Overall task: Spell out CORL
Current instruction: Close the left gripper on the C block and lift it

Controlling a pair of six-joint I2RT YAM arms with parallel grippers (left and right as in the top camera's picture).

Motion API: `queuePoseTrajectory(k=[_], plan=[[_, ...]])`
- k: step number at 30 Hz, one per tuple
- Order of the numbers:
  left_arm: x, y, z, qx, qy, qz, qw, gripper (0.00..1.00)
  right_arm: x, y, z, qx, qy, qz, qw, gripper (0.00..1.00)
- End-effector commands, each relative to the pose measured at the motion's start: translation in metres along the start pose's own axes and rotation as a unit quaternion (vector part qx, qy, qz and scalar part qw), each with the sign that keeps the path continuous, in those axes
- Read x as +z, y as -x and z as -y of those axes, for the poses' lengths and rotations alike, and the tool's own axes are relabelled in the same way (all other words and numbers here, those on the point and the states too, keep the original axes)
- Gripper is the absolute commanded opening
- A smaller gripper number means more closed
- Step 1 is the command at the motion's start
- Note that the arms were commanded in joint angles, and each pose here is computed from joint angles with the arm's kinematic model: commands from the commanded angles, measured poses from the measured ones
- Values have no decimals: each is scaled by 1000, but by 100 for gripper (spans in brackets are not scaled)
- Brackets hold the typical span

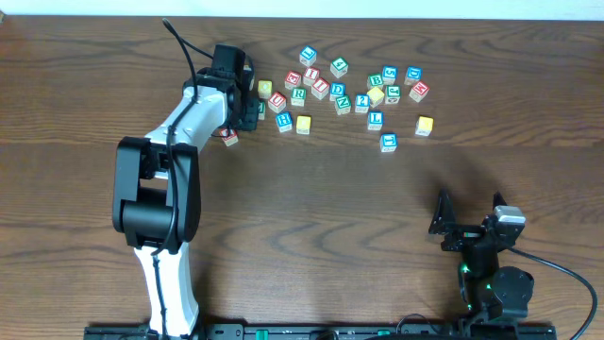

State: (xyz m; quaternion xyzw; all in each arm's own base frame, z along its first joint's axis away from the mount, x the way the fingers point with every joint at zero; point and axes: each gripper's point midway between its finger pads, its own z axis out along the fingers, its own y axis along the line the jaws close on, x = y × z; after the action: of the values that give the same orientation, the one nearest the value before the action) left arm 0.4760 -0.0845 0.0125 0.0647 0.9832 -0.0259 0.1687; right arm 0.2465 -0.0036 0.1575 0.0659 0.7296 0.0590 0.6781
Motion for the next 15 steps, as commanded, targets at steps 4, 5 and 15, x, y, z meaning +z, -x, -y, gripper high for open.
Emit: queuePoseTrajectory(k=[4, 5, 15], plan=[[5, -4, 0, 2, 7, -6, 1000, 28, 0, 0, 0, -3, 1, 0, 1000, 99], [1, -2, 0, 2, 7, -2, 1000, 27, 0, 0, 0, -3, 1, 0, 1000, 99], [-145, 27, 7, -33, -5, 105, 994, 25, 0, 0, 0, -3, 1, 0, 1000, 99]])
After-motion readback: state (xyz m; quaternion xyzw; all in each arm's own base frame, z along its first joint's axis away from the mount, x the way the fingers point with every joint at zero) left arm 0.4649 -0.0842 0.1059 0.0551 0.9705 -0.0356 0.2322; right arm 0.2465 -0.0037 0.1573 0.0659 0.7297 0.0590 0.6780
